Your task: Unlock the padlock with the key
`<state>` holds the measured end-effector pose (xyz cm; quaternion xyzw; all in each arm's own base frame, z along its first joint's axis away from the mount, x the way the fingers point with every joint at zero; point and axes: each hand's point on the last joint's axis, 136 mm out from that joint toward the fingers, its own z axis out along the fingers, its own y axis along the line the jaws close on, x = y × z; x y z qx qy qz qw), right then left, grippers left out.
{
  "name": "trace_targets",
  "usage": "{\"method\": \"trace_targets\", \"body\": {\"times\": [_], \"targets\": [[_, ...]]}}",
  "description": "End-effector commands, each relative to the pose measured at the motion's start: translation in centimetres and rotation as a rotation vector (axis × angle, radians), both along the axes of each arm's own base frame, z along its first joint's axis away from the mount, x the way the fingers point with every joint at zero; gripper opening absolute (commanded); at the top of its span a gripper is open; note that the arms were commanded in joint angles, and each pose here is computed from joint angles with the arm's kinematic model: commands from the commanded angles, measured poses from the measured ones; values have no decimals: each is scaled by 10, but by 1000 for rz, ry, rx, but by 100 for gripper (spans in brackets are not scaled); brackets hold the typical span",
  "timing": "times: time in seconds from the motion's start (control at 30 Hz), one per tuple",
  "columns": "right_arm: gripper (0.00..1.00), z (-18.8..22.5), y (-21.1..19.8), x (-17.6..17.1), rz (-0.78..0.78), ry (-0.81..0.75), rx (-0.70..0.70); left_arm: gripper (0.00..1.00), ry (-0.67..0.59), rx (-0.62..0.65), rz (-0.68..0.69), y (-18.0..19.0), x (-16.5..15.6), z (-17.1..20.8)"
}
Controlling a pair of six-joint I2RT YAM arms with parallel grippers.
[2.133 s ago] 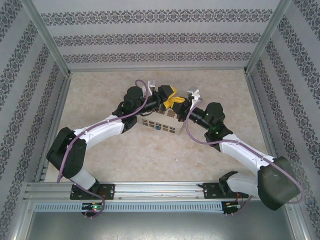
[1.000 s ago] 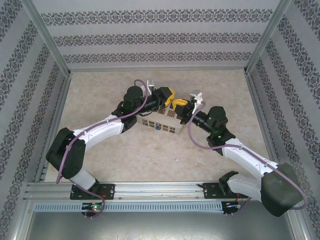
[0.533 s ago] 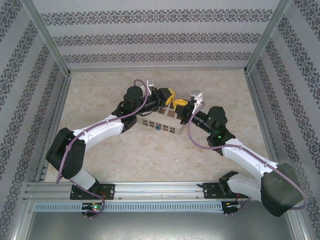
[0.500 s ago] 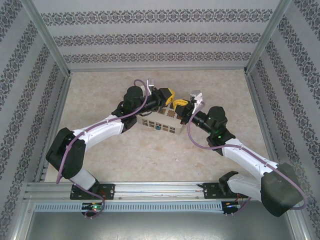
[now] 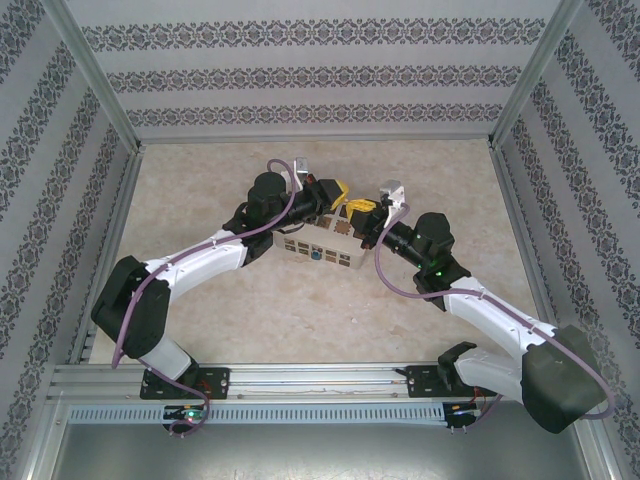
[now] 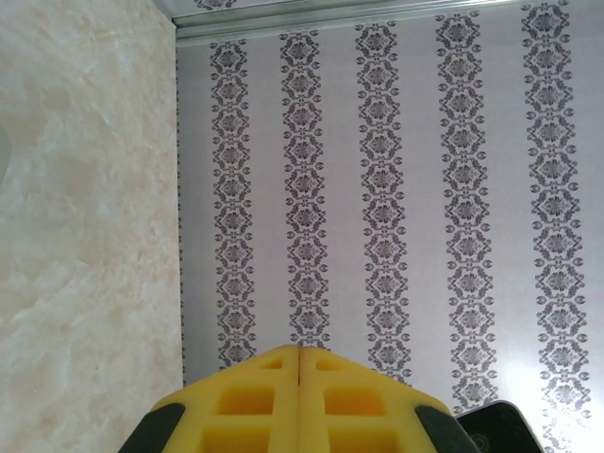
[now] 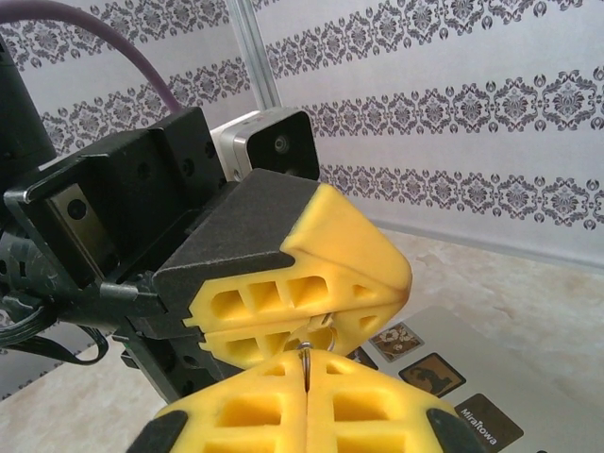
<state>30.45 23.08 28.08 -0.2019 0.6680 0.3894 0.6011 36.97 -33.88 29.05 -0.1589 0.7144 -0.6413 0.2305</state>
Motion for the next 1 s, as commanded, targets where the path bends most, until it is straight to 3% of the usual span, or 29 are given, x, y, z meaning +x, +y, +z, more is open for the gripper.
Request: {"method": "trace_targets", "body": {"times": [0.0,0.17,0.37,0.5,0.7,0.97], "targets": [[15,10,-4,2,-16,-16,23,0,-98,17,6,5,-8,28],[39,15,-13,0,-20,15,60,0,-240,122,65,24,-7,43],[52,31,-20,-8,26,72,127,0,-468,235,125,46,-14,71],[61,46,-19,-13,96,156,214,0,-643,234,139,53,-26,97],[69,70,-7,-25,241,198,273,0,-815,211,157,60,-43,123],[72,92,14,-39,344,186,300,0,-860,199,159,63,-52,128]]}}
